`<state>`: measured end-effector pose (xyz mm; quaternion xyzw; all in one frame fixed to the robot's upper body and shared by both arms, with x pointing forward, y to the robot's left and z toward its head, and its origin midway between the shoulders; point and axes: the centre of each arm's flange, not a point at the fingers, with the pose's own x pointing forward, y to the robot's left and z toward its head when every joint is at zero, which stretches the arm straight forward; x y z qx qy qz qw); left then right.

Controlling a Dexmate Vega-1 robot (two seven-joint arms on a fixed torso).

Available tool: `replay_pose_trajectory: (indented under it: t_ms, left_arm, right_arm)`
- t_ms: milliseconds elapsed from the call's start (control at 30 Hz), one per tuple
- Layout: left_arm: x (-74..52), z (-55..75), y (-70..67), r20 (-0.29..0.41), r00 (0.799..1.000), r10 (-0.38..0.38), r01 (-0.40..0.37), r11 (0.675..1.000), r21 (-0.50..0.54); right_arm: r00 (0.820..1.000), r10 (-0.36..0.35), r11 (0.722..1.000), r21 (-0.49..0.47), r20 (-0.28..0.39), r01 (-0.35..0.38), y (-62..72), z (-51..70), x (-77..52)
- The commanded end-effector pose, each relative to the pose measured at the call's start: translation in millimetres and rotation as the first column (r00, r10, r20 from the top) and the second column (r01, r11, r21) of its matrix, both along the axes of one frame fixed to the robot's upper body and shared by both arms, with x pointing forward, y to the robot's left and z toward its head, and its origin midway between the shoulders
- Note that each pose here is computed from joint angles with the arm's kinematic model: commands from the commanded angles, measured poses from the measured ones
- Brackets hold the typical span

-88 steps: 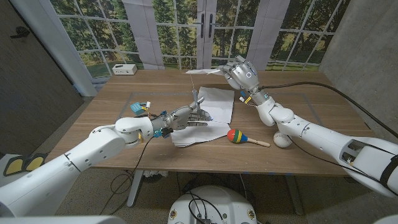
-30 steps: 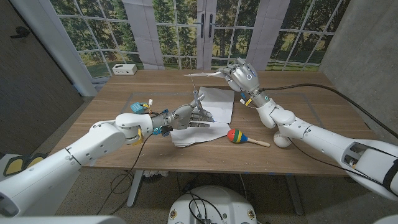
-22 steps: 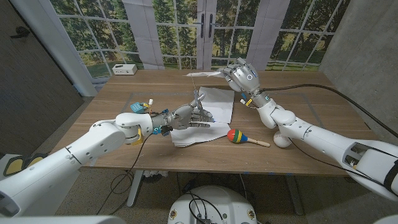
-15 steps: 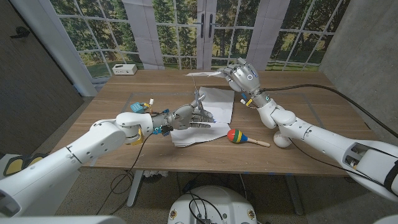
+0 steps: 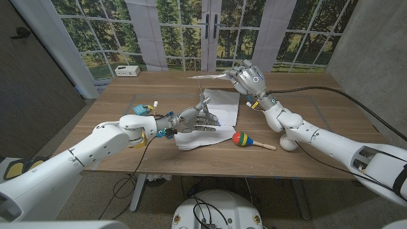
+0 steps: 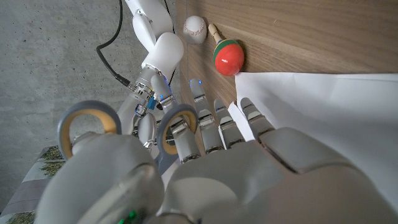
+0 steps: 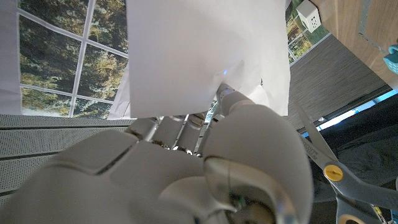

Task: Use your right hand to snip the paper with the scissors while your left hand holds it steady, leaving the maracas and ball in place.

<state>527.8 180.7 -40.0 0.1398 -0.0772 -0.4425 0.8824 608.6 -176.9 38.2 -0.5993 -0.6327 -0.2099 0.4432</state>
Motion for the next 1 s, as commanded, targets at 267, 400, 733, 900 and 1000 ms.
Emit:
replay_pose_trajectory:
  t_ms: [267,400,733,900,1000]
  left_arm:
    - [8.3,3.3,6.7,0.0,1.0,0.012,-0.012,1.0,0.014]
    - [9.1,0.3,3.8,-0.014,1.0,0.001,0.0,1.0,0.012]
    - [9.7,-3.6,-0.1,-0.033,0.999,-0.021,0.021,1.0,0.006]
    - [9.8,-5.0,-0.7,-0.039,0.999,-0.027,0.027,1.0,0.002]
    - [9.9,-5.7,-1.0,-0.04,0.999,-0.027,0.028,1.0,0.003]
  right_arm:
    - [1.0,0.001,1.0,0.004,0.004,-0.001,-6.3,-1.6,-1.1]
    - [1.0,0.006,1.0,-0.003,0.005,-0.006,-5.5,-3.1,-3.1]
    - [1.0,0.008,1.0,0.006,0.001,-0.008,-5.0,-4.0,-1.5]
    - [1.0,0.008,1.0,0.01,-0.003,-0.008,-5.2,-3.8,-0.7]
    - [1.0,0.004,1.0,0.013,-0.009,-0.004,-5.6,-4.0,0.9]
